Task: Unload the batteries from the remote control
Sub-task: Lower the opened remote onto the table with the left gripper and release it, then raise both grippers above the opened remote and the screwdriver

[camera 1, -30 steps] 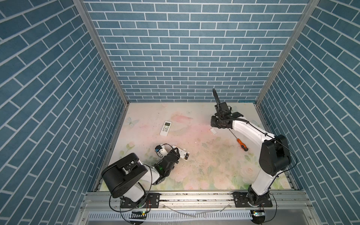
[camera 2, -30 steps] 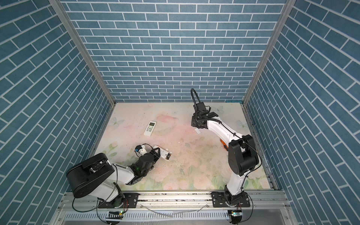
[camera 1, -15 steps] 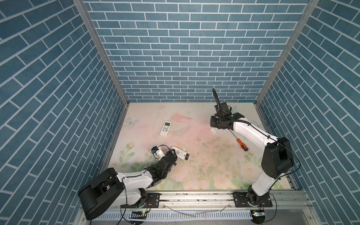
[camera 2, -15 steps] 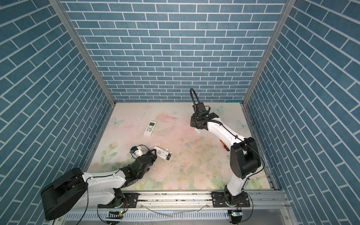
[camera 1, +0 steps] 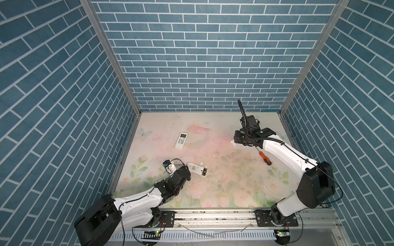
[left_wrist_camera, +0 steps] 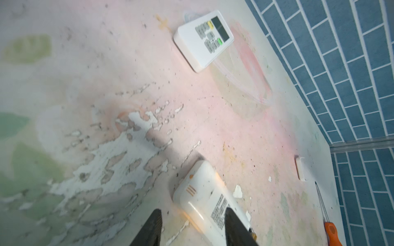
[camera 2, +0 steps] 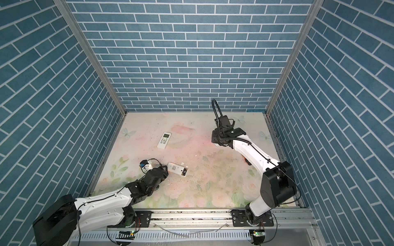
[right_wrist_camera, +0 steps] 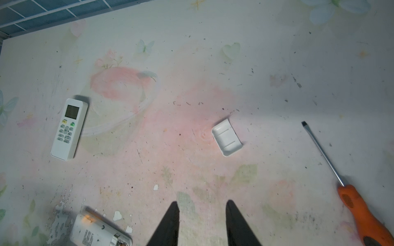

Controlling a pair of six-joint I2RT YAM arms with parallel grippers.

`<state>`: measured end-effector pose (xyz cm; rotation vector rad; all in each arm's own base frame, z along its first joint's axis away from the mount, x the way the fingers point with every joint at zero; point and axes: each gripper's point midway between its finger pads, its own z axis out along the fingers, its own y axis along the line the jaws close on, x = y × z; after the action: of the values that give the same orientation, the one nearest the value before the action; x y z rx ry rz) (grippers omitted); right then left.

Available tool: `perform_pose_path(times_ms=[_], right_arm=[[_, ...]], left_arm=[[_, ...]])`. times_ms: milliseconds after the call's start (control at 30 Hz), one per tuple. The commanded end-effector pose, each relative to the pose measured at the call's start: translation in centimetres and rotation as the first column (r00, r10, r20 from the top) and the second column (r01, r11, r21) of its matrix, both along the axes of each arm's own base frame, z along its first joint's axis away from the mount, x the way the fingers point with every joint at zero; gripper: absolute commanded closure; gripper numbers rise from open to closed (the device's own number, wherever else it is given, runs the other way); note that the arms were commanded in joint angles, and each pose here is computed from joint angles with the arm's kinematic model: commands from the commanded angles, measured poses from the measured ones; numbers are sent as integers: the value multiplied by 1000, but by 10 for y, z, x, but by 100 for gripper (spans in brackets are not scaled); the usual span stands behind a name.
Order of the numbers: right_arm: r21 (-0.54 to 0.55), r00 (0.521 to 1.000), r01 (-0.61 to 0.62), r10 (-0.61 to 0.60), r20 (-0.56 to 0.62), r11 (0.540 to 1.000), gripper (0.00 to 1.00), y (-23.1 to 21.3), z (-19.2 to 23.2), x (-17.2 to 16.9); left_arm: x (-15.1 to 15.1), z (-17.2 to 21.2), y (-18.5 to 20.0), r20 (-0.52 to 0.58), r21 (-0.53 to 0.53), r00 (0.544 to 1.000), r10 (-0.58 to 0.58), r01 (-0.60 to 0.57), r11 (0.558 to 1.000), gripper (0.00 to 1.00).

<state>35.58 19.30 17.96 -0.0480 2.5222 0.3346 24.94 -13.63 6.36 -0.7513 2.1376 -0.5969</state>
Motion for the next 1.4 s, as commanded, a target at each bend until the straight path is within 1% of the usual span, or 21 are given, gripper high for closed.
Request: perform_pose_path(times_ms=[0,67,133,200,300,333,400,467,500,567,633,700,833,967,1167,1367], right_arm=[[-104,997,4,-12,-78,995,60,-31,-11,-30],[-152,993,19,-36,-111,988,57,-48,-17,-40],[-180,987,49,-75,-141,982,55,-66,-25,-47],[-167,979,77,-106,-173,983,54,-79,-34,-53],[-117,977,87,-108,-183,989,55,-77,-42,-59],[-94,978,82,-98,-186,992,56,-73,-43,-60],[-50,978,69,-77,-195,996,68,-67,-47,-64],[-36,977,49,-55,-204,998,79,-62,-50,-69],[-39,978,32,-40,-206,999,82,-58,-51,-73],[-73,977,6,-21,-213,997,86,-55,-54,-82],[-101,973,-6,-18,-229,995,86,-53,-57,-91],[-103,970,-5,-20,-240,995,86,-51,-62,-97],[-99,972,13,-36,-231,995,86,-53,-62,-100],[-112,979,25,-47,-198,993,85,-57,-51,-96],[-164,982,40,-69,-177,986,83,-68,-40,-89],[-173,985,45,-73,-157,984,83,-73,-34,-80]], left_arm=[[3,-1,6,-88,60,989,-122,127,990,50],[11,5,5,-109,48,978,-179,185,982,49],[20,14,3,-125,76,965,-231,242,967,48],[31,17,-3,-156,99,944,-292,309,946,48],[50,14,-13,-163,61,917,-364,378,924,51],[56,13,-16,-159,48,911,-379,391,919,53],[68,10,-22,-159,38,894,-418,429,903,57],[80,12,-30,-141,45,878,-457,467,883,60],[85,12,-34,-137,49,871,-472,481,875,63],[93,12,-42,-125,49,856,-502,511,858,66],[102,14,-47,-117,53,846,-520,528,847,69],[106,10,-52,-122,49,836,-535,543,838,71],[107,-5,-61,-165,53,810,-563,577,815,73],[105,-25,-66,-226,67,790,-570,597,800,76],[94,-38,-58,-284,91,789,-545,588,804,77],[75,-47,-50,-316,102,787,-530,583,806,78]])
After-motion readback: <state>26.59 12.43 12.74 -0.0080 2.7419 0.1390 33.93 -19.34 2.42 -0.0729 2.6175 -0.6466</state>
